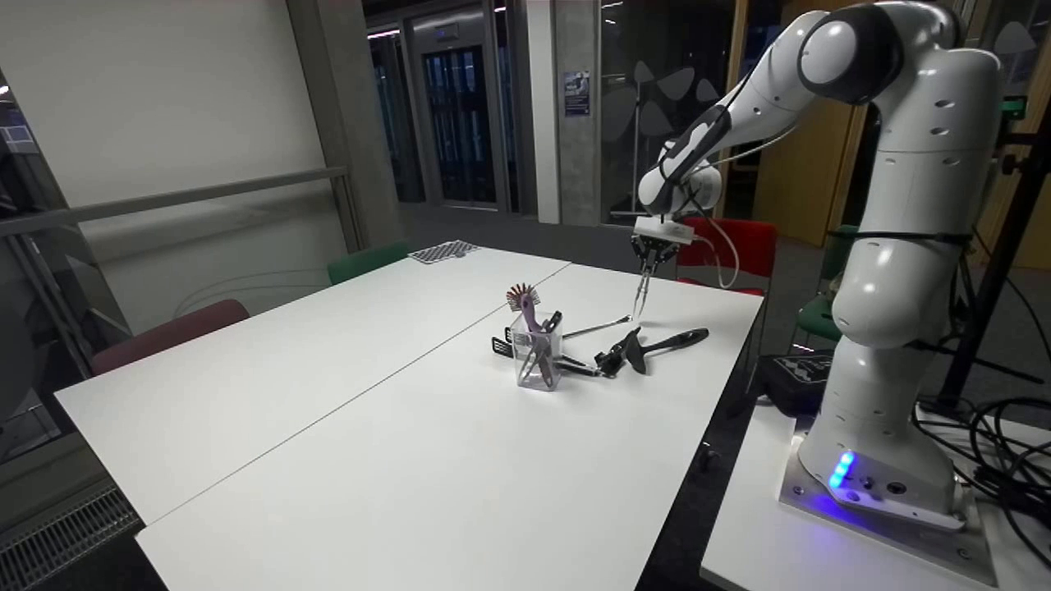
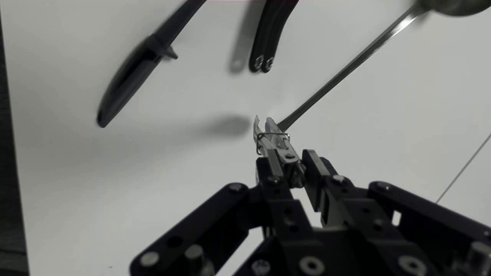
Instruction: Remove the tongs from the plastic and put them on the table
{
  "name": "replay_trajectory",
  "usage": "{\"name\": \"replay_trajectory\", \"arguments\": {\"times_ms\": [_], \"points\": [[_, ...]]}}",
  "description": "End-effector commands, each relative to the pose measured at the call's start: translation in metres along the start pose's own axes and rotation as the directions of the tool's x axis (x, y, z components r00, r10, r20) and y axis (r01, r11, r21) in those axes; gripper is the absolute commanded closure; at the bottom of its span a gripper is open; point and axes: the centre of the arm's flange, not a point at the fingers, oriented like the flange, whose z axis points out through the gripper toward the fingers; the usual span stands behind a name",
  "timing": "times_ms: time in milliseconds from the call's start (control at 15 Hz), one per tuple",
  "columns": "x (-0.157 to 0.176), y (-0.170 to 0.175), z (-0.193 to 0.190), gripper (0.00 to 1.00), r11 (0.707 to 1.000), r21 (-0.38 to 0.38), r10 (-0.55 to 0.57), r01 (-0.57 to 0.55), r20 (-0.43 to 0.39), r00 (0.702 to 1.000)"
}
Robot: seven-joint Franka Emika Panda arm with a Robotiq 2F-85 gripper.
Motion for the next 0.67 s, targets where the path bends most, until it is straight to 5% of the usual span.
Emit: {"name": "replay_trajectory", "arguments": {"times_ms": [0, 333, 600], "points": [[0.016, -0.001, -0.003, 0.95, 0.986, -0.113, 0.105, -0.119, -0.123, 0.987], [0.044, 0.003, -0.009, 0.95, 0.932, -0.223, 0.209, -0.286, -0.315, 0.926], [0.042, -0.022, 0.01, 0.95, 0.839, -0.377, 0.228, -0.393, -0.412, 0.882]]}}
